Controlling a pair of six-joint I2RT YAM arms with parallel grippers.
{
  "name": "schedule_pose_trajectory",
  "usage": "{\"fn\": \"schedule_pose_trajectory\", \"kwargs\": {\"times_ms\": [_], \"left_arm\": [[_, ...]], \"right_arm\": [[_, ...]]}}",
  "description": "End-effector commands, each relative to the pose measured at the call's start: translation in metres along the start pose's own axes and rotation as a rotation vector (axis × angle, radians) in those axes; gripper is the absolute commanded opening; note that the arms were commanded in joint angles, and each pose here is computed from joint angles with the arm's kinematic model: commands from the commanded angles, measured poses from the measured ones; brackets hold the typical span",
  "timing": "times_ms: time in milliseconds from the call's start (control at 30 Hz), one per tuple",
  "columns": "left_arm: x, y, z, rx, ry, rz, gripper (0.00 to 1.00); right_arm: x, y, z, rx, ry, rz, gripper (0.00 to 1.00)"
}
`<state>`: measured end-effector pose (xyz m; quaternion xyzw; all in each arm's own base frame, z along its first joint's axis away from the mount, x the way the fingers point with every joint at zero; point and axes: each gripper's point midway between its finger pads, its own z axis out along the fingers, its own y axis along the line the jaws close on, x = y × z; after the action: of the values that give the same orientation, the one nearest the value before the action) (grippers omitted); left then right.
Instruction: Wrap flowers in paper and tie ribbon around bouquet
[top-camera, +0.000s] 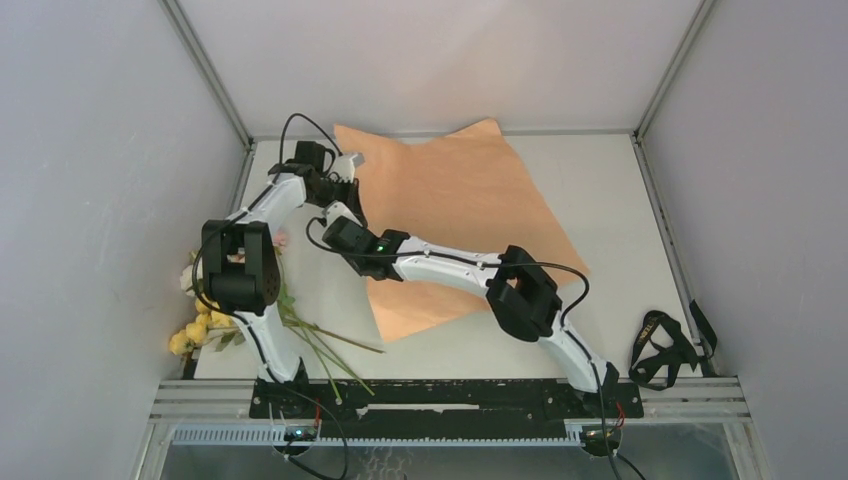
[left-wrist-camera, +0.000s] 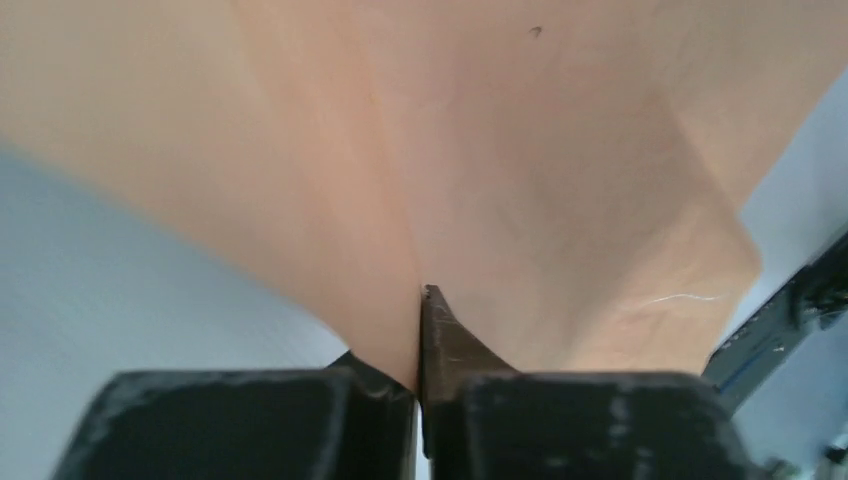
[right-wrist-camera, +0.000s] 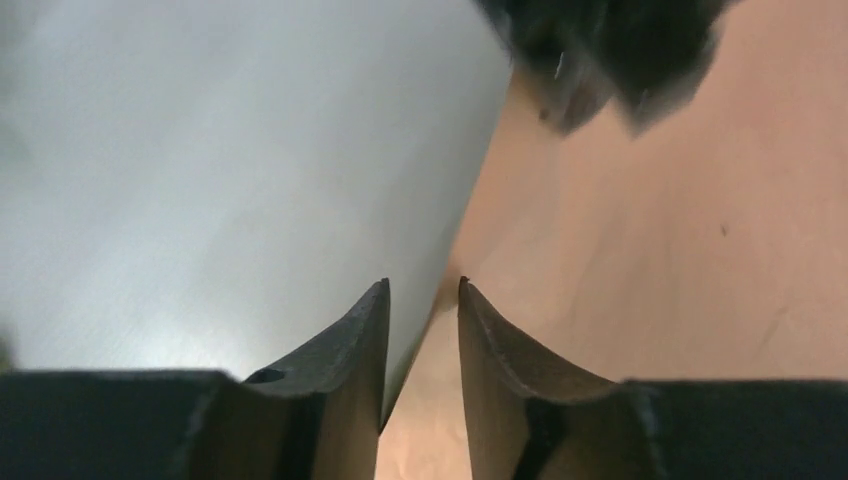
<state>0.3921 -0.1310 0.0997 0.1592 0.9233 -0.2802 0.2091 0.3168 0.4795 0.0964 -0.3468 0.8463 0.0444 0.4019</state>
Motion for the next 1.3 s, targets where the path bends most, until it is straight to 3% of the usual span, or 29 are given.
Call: {"fn": "schedule_pose_trajectory", "kwargs": {"times_ms": [0,133,200,233,267,433,533,633,933,1100,1267], "left_arm": [[-0.004,0.009,-0.006,-0.049,-0.014,0.027,0.0],[0.001,0.036,-0.007,-0.172,0.03,0.095,0.0],[0.005,0.048,-0.006,-0.211,0.072,0.154,0.0],[0.006,0.053,-0.007,-0.226,0.093,0.18,0.0],[0.009,0.056,-0.007,-0.237,0.117,0.211,0.0],[0.023,0.053,-0.01,-0.25,0.223,0.356,0.0],[0.025,0.052,-0.012,-0.259,0.235,0.372,0.0],[0.029,0.052,-0.015,-0.259,0.25,0.388,0.0],[0.055,0.024,-0.031,-0.1,0.288,0.63,0.0],[0.059,0.016,-0.032,-0.06,0.292,0.657,0.0],[0.072,0.011,-0.034,-0.02,0.33,0.658,0.0]], "right_arm": [[-0.03,0.002,-0.062,-0.174,-0.081,0.025,0.49],[-0.02,-0.04,-0.116,-0.296,-0.112,0.042,0.73],[-0.009,-0.091,-0.136,-0.296,-0.113,0.152,0.8],[0.003,-0.121,-0.138,-0.286,-0.095,0.229,0.95],[0.017,-0.152,-0.135,-0.266,-0.07,0.314,0.98],[0.079,-0.308,-0.105,-0.1,0.007,0.681,1.0],[0.094,-0.377,-0.083,-0.073,0.014,0.83,1.0],[0.094,-0.414,-0.052,-0.084,0.027,0.885,1.0],[0.094,-0.463,0.058,-0.233,0.034,1.059,1.0],[0.095,-0.451,0.1,-0.293,-0.001,1.218,0.98],[0.076,-0.411,0.125,-0.38,0.012,1.261,0.94]]}}
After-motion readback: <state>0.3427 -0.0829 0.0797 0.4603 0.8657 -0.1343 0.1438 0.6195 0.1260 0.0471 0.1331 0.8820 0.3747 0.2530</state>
